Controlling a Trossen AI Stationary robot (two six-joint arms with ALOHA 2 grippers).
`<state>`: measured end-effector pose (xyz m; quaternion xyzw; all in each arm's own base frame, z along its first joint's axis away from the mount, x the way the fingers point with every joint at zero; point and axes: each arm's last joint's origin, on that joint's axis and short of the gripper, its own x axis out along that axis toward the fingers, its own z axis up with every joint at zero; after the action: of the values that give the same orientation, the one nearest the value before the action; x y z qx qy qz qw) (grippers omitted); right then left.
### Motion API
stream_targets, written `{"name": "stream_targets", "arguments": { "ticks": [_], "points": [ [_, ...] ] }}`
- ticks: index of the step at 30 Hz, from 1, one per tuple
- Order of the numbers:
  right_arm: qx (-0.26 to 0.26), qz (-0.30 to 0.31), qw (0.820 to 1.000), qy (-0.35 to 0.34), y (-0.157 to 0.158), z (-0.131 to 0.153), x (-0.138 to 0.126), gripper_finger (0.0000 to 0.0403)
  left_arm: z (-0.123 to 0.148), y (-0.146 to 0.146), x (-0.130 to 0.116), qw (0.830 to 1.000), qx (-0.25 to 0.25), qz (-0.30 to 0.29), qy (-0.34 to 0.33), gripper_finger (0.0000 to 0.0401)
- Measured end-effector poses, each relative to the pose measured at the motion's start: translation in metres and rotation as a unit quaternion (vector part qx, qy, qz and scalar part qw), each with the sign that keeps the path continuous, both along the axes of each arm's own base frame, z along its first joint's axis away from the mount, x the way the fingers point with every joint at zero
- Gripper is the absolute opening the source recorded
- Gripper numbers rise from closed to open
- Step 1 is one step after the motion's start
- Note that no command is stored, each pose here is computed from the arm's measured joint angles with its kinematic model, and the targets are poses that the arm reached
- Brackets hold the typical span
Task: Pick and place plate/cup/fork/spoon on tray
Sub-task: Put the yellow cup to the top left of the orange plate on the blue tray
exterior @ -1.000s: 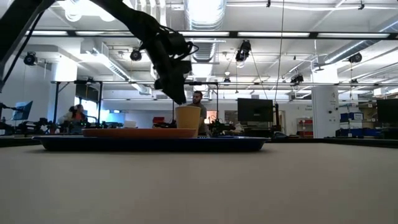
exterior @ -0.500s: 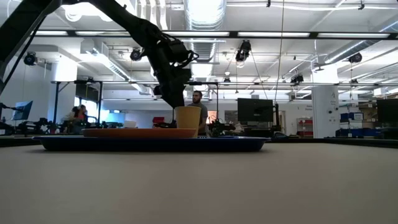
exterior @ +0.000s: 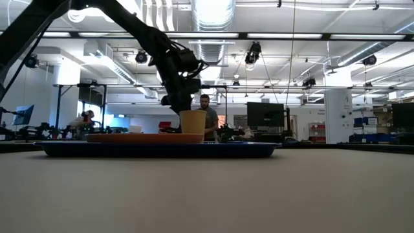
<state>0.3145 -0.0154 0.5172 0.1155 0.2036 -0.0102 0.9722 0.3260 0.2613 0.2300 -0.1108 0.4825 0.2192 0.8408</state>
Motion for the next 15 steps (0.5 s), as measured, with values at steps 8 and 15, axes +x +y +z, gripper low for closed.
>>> {"name": "stream_targets", "arguments": {
  "ticks": [8, 15],
  "points": [
    [0.000, -0.002, 1.000, 0.012, 0.000, -0.002, -0.001, 0.0118, 0.021, -0.006, -0.007, 1.000, 0.012, -0.001, -0.015, 0.0001],
    [-0.023, -0.065, 0.994, 0.091, -0.004, -0.020, 0.002, 0.0102, 0.081, -0.020, -0.043, 0.998, 0.048, 0.009, -0.048, 0.0001]
  ]
}}
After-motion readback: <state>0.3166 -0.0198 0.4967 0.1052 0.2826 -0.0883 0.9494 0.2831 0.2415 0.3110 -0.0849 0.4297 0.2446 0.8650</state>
